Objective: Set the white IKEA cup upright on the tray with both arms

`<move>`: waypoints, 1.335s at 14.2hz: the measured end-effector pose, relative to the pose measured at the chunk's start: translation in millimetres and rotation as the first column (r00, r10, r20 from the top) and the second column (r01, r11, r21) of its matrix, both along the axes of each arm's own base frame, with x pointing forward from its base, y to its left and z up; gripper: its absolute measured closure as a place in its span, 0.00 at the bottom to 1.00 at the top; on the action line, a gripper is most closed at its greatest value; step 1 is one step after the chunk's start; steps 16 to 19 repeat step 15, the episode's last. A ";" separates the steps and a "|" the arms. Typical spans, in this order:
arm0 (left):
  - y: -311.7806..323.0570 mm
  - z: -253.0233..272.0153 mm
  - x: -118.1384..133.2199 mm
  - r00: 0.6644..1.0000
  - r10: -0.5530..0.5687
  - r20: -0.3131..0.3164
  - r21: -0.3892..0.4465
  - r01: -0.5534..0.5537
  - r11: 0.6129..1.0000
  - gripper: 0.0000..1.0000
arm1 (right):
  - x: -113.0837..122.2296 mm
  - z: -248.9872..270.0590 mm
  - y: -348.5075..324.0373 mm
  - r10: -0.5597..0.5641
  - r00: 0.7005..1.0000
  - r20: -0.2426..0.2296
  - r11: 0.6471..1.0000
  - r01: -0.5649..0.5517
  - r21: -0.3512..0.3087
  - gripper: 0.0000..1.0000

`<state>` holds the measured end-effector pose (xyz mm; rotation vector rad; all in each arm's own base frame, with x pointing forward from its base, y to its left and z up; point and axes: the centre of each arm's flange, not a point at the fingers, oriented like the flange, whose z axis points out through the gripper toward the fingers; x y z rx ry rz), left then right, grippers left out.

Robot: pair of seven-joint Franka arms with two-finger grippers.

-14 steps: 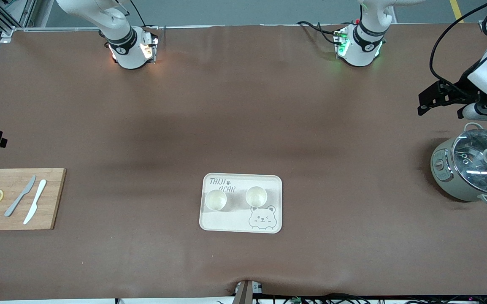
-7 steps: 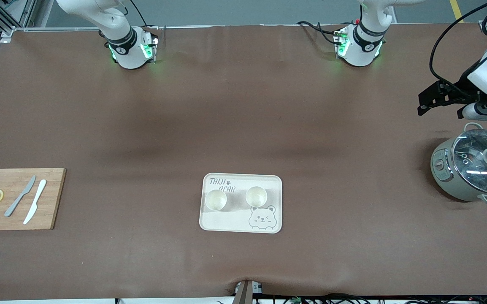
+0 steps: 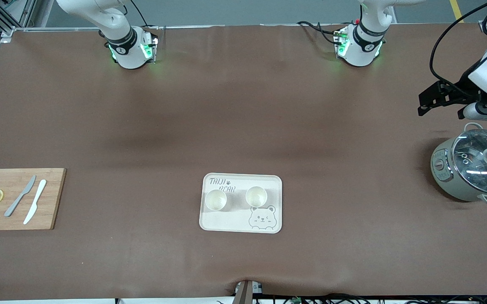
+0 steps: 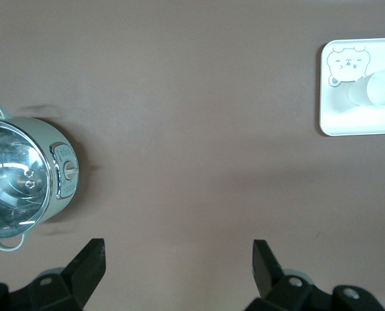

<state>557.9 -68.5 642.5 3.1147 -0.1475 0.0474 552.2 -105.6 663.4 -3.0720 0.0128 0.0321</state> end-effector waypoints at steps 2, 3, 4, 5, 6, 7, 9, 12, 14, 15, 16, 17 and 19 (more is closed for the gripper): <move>0.0 0.0 0.0 1.000 0.000 0.000 0.000 0.000 1.000 0.00 | 1.0 -3.3 -6.0 0.015 1.000 -0.002 1.000 -0.015 0.009 0.00; -0.1 0.1 0.1 1.000 0.000 0.001 0.000 0.000 1.000 0.00 | 0.9 -3.7 -8.8 0.019 1.000 -0.002 1.000 -0.019 0.005 0.00; -0.2 0.1 0.1 1.000 0.000 0.001 0.000 0.000 1.000 0.00 | 0.8 -3.1 -8.9 0.025 1.000 0.000 1.000 -0.025 -0.004 0.00; -0.2 0.1 0.1 1.000 0.000 0.001 0.000 0.000 1.000 0.00 | 0.9 -2.1 -6.7 0.030 1.000 0.001 0.999 -0.030 -0.012 0.00; -0.2 0.1 0.1 1.000 0.000 0.001 0.000 0.000 1.000 0.00 | 1.2 -1.2 -3.2 0.031 1.000 0.002 0.999 -0.031 -0.015 0.00; -0.3 0.1 0.1 1.000 0.000 0.001 0.000 0.000 1.000 0.00 | 1.7 -0.7 0.8 0.030 1.000 0.002 0.999 -0.030 -0.018 0.00; -0.3 0.1 0.1 1.000 0.000 0.001 0.000 0.000 1.000 0.00 | 2.5 -0.5 6.0 0.029 1.000 0.001 0.999 -0.029 -0.022 0.00; -0.4 0.1 0.1 1.000 -0.001 0.001 0.000 0.001 1.000 0.00 | 2.3 -0.6 4.7 0.019 1.000 -0.001 0.999 -0.019 -0.030 0.00; -0.4 0.2 0.1 1.000 -0.001 0.001 0.000 0.001 1.000 0.00 | 2.1 -0.4 3.9 0.015 1.000 -0.002 0.999 -0.016 -0.035 0.00; -0.4 0.2 0.1 1.000 -0.001 0.002 0.000 0.001 1.000 0.00 | 2.1 -0.4 4.3 0.016 1.000 -0.002 0.999 -0.016 -0.035 0.00; -0.4 0.2 0.1 1.000 -0.001 0.002 0.000 0.001 1.000 0.00 | 2.1 -0.4 4.3 0.016 1.000 -0.002 0.999 -0.016 -0.035 0.00; -0.4 0.2 0.1 1.000 -0.001 0.002 0.000 0.001 1.000 0.00 | 2.1 -0.4 4.3 0.016 1.000 -0.002 0.999 -0.016 -0.035 0.00; -0.4 0.2 0.1 1.000 -0.001 0.002 0.000 0.001 1.000 0.00 | 2.1 -0.4 4.3 0.016 1.000 -0.002 0.999 -0.016 -0.035 0.00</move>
